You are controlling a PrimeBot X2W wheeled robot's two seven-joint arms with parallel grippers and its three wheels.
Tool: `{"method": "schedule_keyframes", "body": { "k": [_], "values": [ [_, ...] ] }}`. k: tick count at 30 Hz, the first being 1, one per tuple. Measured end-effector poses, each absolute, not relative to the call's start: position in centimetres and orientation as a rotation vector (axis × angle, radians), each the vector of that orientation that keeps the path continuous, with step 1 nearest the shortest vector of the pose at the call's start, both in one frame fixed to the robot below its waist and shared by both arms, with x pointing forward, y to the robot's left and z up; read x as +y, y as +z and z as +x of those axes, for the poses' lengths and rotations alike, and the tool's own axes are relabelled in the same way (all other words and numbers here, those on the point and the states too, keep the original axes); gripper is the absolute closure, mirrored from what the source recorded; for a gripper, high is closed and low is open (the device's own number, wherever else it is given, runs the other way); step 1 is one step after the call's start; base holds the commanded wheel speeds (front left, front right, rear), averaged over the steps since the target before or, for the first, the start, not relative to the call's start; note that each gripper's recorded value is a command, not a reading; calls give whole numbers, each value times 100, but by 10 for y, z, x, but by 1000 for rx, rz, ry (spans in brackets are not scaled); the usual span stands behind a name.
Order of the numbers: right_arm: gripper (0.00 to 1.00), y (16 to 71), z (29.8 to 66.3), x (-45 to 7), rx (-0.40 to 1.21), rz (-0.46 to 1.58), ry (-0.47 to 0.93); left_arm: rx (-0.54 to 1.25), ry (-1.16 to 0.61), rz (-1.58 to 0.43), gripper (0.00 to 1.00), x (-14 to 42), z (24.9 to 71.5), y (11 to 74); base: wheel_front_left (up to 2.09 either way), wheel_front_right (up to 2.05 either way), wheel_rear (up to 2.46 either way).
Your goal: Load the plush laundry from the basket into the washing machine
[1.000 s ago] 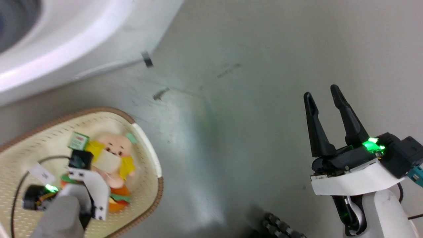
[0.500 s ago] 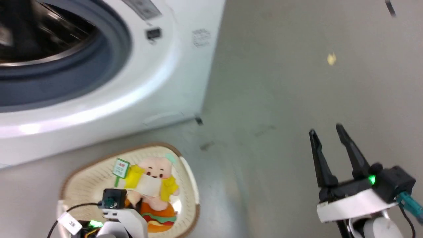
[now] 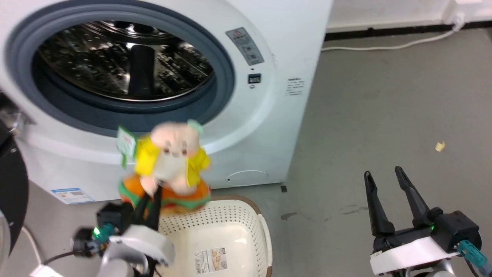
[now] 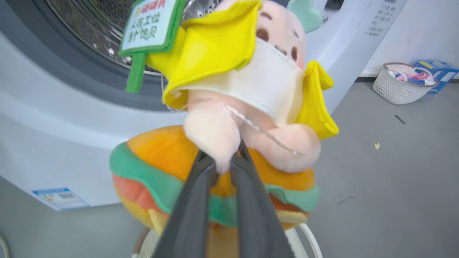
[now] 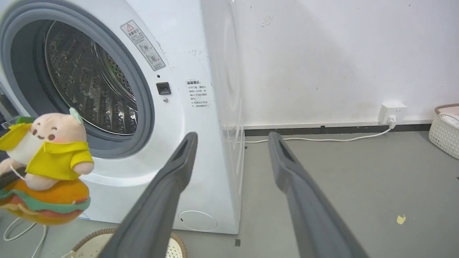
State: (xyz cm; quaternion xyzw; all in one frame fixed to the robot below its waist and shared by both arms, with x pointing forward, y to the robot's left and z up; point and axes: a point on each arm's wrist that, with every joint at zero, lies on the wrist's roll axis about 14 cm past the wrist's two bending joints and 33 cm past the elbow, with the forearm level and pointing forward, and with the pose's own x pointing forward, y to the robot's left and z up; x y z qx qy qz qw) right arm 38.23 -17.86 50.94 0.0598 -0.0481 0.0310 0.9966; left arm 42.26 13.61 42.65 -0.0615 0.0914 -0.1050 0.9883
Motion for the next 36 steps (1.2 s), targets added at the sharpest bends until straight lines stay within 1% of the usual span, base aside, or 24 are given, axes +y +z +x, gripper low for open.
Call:
{"method": "schedule_keyframes", "body": {
  "k": [1, 2, 3, 8, 13, 20, 21, 22, 25, 31, 34, 36],
  "values": [
    [0, 511, 383, -176, -101, 121, 71, 126, -209, -101, 100, 139, 426, 444, 0, 0, 0],
    [0, 510, 385, -169, -98, 117, 90, -10, -190, -91, 100, 145, 438, 485, 0, 0, 0],
    [0, 508, 386, -169, -92, 118, 91, -37, -191, -84, 100, 146, 441, 493, 0, 0, 0],
    [0, 493, 390, -174, -49, 115, 75, -125, -193, -60, 100, 151, 471, 515, 0, 0, 0],
    [0, 479, 403, -182, -16, 118, 49, -165, -217, -3, 100, 153, 529, 533, 0, 0, 0],
    [0, 445, 412, -198, 72, 125, -4, -96, -232, 117, 100, 163, 619, 526, 0, 0, 0],
    [0, 440, 412, -202, 86, 125, -17, -78, -230, 138, 100, 164, 630, 521, 0, 0, 0],
    [0, 428, 412, -214, 120, 116, -51, -18, -232, 183, 100, 163, 663, 508, 0, 0, 0],
    [0, 418, 414, -221, 145, 117, -74, 42, -236, 232, 100, 161, 692, 491, 0, 0, 0],
    [0, 402, 413, -232, 189, 117, -110, 184, -236, 268, 100, 153, 733, 446, 0, 0, 0],
    [0, 396, 412, -235, 206, 114, -121, 293, -243, 281, 100, 149, 739, 411, 0, 0, 0],
    [0, 393, 411, -237, 217, 115, -129, 359, -260, 339, 100, 147, 739, 388, 0, 0, 0]
  ]
}}
